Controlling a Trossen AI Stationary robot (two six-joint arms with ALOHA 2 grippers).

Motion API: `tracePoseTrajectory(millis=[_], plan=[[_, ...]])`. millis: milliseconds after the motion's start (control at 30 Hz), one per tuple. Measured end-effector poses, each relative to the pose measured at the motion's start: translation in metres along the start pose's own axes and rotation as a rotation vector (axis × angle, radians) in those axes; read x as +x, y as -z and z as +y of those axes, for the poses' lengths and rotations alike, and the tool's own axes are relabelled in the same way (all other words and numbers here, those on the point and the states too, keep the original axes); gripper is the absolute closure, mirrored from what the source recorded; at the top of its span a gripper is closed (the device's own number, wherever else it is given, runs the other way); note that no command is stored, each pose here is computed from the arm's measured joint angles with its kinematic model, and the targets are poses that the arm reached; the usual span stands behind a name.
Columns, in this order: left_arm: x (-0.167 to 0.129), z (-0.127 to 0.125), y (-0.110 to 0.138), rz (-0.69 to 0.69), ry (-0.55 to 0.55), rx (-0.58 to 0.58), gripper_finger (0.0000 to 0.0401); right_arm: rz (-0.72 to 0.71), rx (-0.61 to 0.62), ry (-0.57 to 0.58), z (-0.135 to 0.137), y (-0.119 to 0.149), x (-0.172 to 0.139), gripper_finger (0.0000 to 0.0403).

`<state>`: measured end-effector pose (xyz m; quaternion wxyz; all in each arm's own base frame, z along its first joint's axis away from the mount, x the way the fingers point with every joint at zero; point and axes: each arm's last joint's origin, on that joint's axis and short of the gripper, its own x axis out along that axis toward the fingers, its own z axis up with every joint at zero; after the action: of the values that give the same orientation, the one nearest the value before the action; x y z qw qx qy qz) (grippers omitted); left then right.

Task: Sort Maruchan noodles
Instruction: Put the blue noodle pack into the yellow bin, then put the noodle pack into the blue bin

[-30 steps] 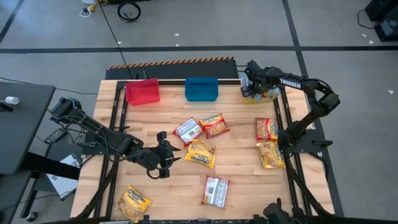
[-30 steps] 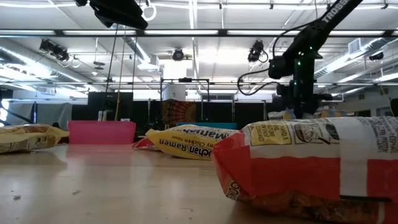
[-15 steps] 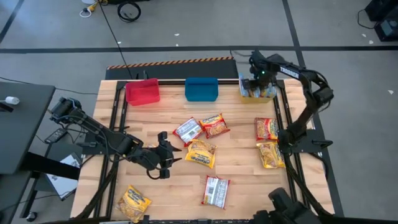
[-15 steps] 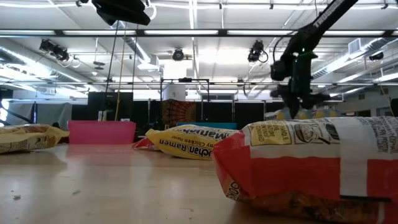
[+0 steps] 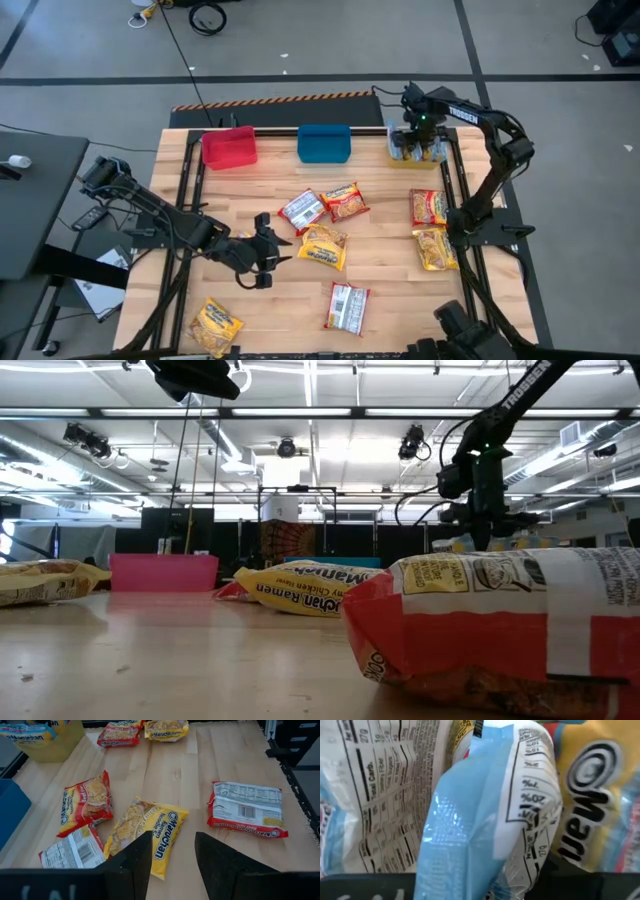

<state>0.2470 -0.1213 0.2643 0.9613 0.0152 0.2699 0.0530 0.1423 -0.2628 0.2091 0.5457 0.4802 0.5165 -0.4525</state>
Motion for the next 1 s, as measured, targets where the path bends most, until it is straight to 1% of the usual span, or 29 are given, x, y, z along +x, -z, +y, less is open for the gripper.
tracePoseTrajectory(millis=[100, 200, 300, 400, 500, 600, 633, 700, 833, 933, 1000], plan=[[0.001, 0.001, -0.003, -0.021, -0.010, -0.006, 0.0248, -0.039, -0.004, 0.063, -0.001, -0.002, 0.002, 0.0267], [0.002, 0.003, -0.005, -0.047, -0.029, -0.019, 0.0248, -0.079, -0.036, 0.064, 0.003, -0.003, 0.006, 0.0229], [0.002, 0.003, -0.007, -0.063, -0.030, -0.005, 0.0248, -0.121, -0.064, 0.061, 0.008, -0.005, 0.005, 0.0188], [0.004, 0.003, -0.006, -0.060, -0.049, 0.009, 0.0248, -0.180, -0.091, 0.089, 0.010, -0.003, -0.008, 0.0155], [0.007, 0.003, -0.004, -0.046, -0.058, 0.018, 0.0248, -0.281, -0.161, 0.129, 0.016, 0.009, -0.030, 0.0135], [0.012, 0.002, -0.002, -0.032, -0.061, 0.033, 0.0248, -0.398, -0.270, 0.148, 0.032, 0.035, -0.055, 0.0130], [0.013, 0.002, 0.000, -0.022, -0.062, 0.048, 0.0248, -0.437, -0.318, 0.151, 0.039, 0.047, -0.062, 0.0130], [0.017, 0.002, -0.001, -0.041, -0.067, 0.034, 0.0248, -0.521, -0.425, 0.132, 0.057, 0.075, -0.072, 0.0132], [0.031, 0.005, 0.006, -0.021, -0.100, 0.036, 0.0248, -0.666, -0.684, -0.022, 0.090, 0.136, -0.073, 0.0136], [0.042, 0.009, 0.010, 0.008, -0.127, 0.041, 0.0248, -0.734, -0.879, -0.158, 0.109, 0.181, -0.056, 0.0139], [0.050, 0.012, 0.013, 0.028, -0.147, 0.033, 0.0248, -0.765, -0.963, -0.235, 0.117, 0.205, -0.039, 0.0141]])
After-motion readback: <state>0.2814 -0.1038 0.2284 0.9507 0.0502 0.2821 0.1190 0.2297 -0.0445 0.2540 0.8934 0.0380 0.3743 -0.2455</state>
